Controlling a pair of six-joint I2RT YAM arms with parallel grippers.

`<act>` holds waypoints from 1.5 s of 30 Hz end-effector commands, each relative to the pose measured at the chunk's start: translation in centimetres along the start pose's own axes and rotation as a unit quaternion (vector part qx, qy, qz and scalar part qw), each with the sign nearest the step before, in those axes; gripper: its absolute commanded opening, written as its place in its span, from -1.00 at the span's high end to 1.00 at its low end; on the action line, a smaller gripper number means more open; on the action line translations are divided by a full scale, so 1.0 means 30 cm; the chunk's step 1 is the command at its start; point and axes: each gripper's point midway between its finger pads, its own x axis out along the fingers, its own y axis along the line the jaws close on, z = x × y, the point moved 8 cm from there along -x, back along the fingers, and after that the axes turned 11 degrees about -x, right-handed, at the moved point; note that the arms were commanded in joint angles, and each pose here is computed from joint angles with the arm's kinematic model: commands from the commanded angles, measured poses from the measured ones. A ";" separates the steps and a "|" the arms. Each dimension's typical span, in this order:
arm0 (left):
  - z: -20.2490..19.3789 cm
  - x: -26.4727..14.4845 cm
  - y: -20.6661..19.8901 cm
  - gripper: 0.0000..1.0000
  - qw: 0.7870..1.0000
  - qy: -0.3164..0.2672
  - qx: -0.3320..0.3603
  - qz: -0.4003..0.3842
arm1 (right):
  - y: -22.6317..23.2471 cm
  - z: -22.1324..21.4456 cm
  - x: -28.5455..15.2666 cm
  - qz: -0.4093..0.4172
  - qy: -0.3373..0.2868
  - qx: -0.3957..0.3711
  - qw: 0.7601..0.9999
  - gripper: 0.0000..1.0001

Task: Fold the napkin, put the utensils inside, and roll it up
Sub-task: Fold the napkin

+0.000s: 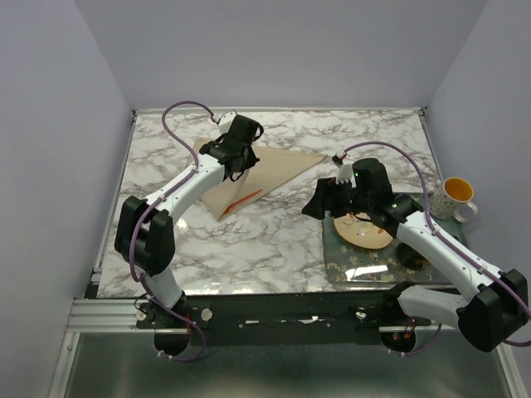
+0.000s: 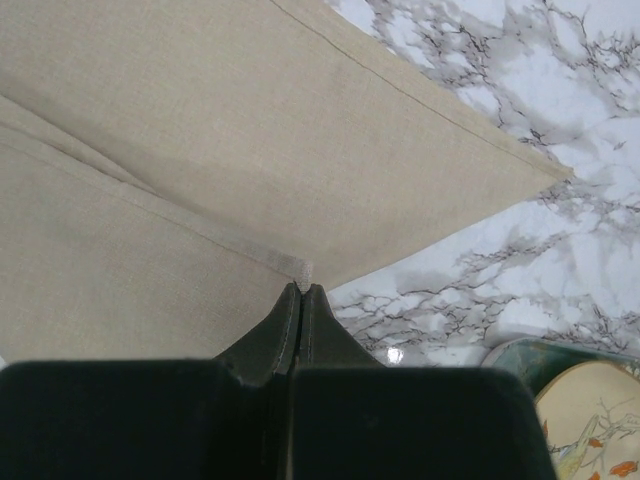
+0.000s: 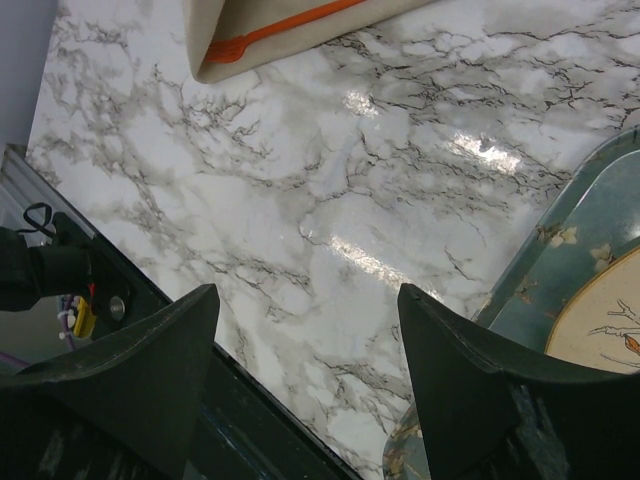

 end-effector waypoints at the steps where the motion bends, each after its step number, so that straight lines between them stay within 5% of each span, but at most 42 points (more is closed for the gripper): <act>1: -0.009 0.027 -0.045 1.00 1.000 0.010 0.018 -0.015 | -0.005 0.003 -0.014 -0.012 -0.001 0.004 1.000 -0.61; 45: -0.182 0.295 -0.054 1.00 0.995 0.051 0.071 0.051 | -0.026 -0.043 -0.005 -0.014 0.017 0.020 1.000 -0.61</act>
